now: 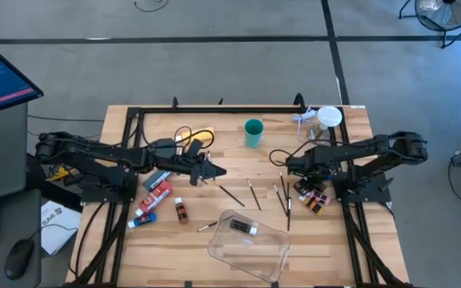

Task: Pick & Place Paint Supplies
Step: Put the black paint bottle into the transparent bin

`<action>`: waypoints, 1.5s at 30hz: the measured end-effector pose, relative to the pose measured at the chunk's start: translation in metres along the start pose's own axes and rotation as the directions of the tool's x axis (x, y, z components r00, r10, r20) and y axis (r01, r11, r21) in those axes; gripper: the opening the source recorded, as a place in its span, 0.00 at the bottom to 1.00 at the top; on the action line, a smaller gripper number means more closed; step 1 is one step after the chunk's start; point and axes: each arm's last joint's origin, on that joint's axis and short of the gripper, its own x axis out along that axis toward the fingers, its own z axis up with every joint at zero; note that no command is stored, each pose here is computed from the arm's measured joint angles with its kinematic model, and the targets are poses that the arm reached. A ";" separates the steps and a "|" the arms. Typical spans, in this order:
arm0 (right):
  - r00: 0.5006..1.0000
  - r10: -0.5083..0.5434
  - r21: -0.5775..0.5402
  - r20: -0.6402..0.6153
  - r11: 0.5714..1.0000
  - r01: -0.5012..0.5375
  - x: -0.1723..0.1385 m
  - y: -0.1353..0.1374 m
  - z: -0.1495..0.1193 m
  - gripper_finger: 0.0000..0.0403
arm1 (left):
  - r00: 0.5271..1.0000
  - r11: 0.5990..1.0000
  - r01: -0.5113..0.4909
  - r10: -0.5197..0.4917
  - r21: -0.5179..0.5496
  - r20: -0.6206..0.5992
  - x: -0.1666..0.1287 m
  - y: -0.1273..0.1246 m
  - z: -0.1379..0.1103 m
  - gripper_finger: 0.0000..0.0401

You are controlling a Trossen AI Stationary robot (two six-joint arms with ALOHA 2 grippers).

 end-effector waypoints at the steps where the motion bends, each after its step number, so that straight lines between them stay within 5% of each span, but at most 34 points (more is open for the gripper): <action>1: 1.000 0.002 0.000 -0.001 1.000 -0.002 0.000 0.000 0.000 0.61 | 1.000 1.000 0.000 0.000 0.002 0.000 0.000 0.000 0.000 0.00; 5: 1.000 0.019 0.002 -0.019 1.000 -0.019 0.000 0.001 -0.001 0.53 | 1.000 1.000 0.000 0.000 0.007 0.000 0.000 0.000 0.000 0.00; 13: 0.998 0.037 0.002 -0.043 0.999 -0.037 -0.003 0.002 -0.001 0.21 | 1.000 1.000 0.000 0.000 0.025 0.000 0.000 0.000 0.000 0.00; 31: 0.966 0.200 -0.104 0.164 0.977 -0.184 -0.106 0.026 0.012 0.22 | 1.000 1.000 0.000 0.000 0.025 0.000 0.000 0.000 0.000 0.00; 45: 0.819 0.461 -0.247 0.342 0.885 -0.396 -0.203 0.061 -0.013 0.22 | 1.000 1.000 0.012 -0.012 0.023 -0.015 0.001 -0.003 -0.004 0.00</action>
